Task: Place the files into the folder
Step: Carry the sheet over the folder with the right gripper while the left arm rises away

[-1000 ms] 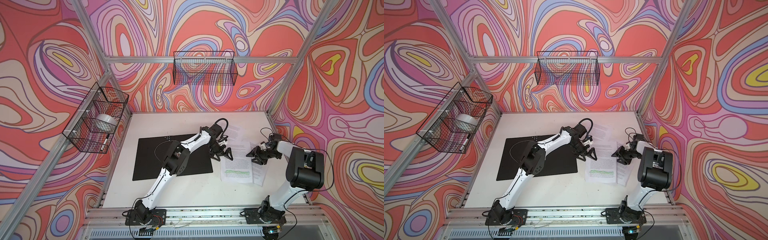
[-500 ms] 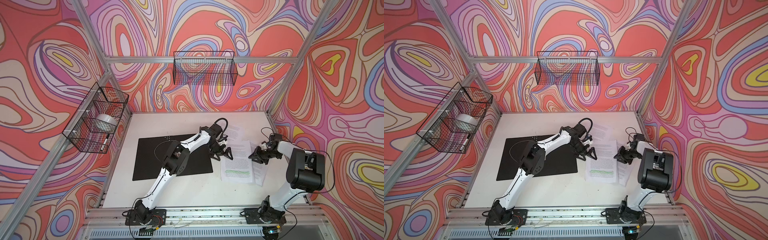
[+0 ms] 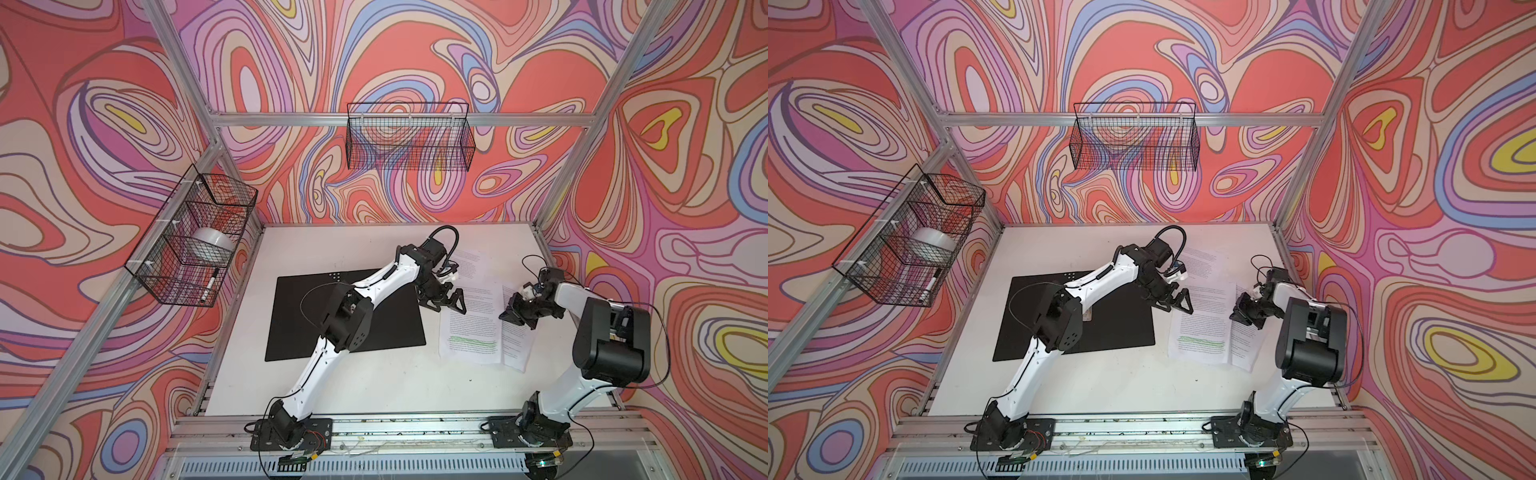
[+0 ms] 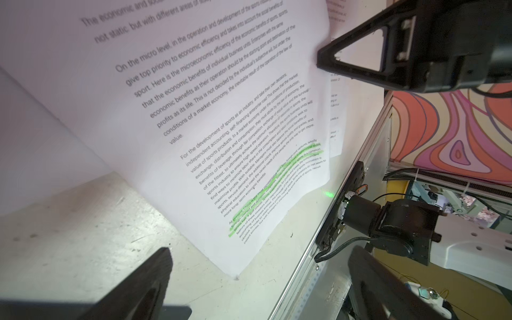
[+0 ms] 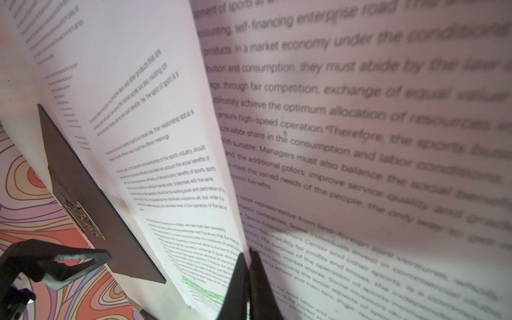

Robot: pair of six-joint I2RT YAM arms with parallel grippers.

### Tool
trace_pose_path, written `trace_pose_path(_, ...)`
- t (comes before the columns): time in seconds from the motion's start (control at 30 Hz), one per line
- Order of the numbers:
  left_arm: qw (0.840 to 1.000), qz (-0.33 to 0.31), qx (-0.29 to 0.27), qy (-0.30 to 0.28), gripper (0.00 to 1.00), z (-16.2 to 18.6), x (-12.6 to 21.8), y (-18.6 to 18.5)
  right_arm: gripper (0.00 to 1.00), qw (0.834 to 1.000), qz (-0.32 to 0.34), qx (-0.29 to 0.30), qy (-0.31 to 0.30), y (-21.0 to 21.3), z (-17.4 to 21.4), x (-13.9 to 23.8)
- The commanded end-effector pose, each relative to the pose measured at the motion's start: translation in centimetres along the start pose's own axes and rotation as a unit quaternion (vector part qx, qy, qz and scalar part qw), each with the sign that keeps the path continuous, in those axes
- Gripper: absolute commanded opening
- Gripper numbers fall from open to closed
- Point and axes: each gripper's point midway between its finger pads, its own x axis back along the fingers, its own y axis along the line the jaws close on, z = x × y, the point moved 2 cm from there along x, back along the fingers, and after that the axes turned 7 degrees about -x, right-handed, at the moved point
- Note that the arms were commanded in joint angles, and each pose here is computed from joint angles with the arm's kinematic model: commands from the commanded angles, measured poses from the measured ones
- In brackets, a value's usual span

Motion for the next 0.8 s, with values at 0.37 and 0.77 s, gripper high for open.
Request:
trace_pose_path(0.37,0.967,-0.17,-0.085,-0.17,1.0,-2.9,19.2,0.0,0.0,0.987,-0.131,0.062,-0.062,8.9,-0.1,8.3)
trace_pose_path(0.77,0.921,-0.274,0.009,-0.277,1.0,0.6,32.3,5.6,0.0,0.966,-0.17,0.188,-0.043,22.7,4.2,10.9)
